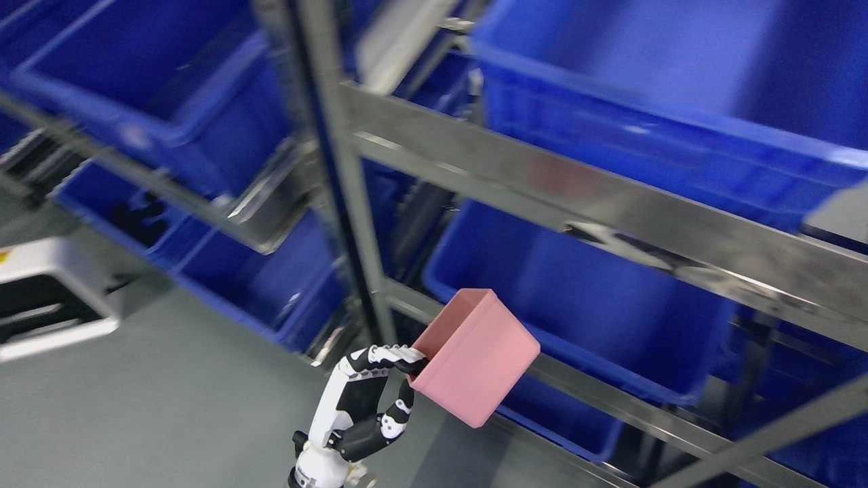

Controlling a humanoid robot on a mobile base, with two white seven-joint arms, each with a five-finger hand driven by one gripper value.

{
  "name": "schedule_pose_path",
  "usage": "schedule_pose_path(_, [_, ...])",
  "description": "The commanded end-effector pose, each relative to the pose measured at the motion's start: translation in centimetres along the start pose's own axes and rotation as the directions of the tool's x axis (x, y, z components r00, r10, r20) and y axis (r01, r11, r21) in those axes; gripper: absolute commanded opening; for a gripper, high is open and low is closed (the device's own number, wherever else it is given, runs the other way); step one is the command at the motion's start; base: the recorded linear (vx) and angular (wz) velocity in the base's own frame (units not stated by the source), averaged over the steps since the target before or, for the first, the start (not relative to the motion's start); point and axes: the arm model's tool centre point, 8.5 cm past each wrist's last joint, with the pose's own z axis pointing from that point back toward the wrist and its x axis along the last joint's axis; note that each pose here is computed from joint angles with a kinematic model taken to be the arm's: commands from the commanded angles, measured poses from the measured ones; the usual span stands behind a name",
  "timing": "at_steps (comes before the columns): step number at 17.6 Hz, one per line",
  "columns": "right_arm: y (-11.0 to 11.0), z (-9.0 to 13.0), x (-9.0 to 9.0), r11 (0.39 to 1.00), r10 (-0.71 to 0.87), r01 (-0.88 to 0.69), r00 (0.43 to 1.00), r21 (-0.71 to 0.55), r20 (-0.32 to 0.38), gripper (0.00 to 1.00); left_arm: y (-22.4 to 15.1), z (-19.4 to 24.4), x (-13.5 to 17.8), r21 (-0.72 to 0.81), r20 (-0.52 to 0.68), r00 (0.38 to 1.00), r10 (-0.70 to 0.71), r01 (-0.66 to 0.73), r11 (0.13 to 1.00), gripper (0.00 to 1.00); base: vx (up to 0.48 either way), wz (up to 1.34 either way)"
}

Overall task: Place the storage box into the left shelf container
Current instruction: 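Lower the pink box with the left hand into the blue shelf bin, then release the pink box and withdraw the left hand from the bin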

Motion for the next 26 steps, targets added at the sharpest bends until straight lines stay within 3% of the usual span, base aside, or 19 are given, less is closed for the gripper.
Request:
schedule_pose_path(1, [-1.1,-0.1,0.0,1.0,-0.004,0.004,1.0,-0.017,0.009,1.0,3.1,3.8,-2.5,0.051,-0.195,0.98,-0.037,0.048,0.998,0.01,0.12,-0.85])
schedule_pose_path(4, [-1.1,-0.1,0.0,1.0,-0.004,0.004,1.0,-0.017,0.009,1.0,8.4,2.0,-2.4,0.07,-0.295,0.951,-0.094,0.119,0.99,0.01,0.11,-0.74])
schedule_pose_path(8, [-1.1,-0.1,0.0,1.0,-0.004,0.004,1.0,-0.017,0.009,1.0,13.1,-3.1,-2.0,-0.022,-0.394,0.888,-0.237,0.248,0.968,0.02,0.088,-0.5])
schedule_pose_path(14, [-1.1,-0.1,0.0,1.0,-0.004,0.004,1.0,-0.017,0.009,1.0,15.7,-10.0,-4.1,-0.361,-0.514,0.694,-0.504,0.359,0.861,0.03,0.043,-0.22])
schedule_pose_path(17, [-1.1,-0.1,0.0,1.0,-0.004,0.004,1.0,-0.017,0.009,1.0,16.4,-9.5,-6.2,-0.521,-0.548,0.544,-0.635,0.372,0.768,0.05,0.005,-0.03])
schedule_pose_path(20, [-1.1,-0.1,0.0,1.0,-0.004,0.004,1.0,-0.017,0.009,1.0,16.1,-9.4,-6.7,-0.59,-0.514,0.504,-0.694,0.379,0.713,0.07,-0.002,0.01])
schedule_pose_path(21, [-1.1,-0.1,0.0,1.0,-0.004,0.004,1.0,-0.017,0.009,1.0,16.1,-9.4,-6.7,-0.591,-0.513,0.503,-0.695,0.381,0.711,0.1,0.0,0.0])
schedule_pose_path(26, [-1.1,-0.1,0.0,1.0,-0.004,0.004,1.0,-0.017,0.009,1.0,16.6,-9.9,-6.0,-0.535,-0.507,0.514,-0.692,0.441,0.72,0.58,0.0,0.0])
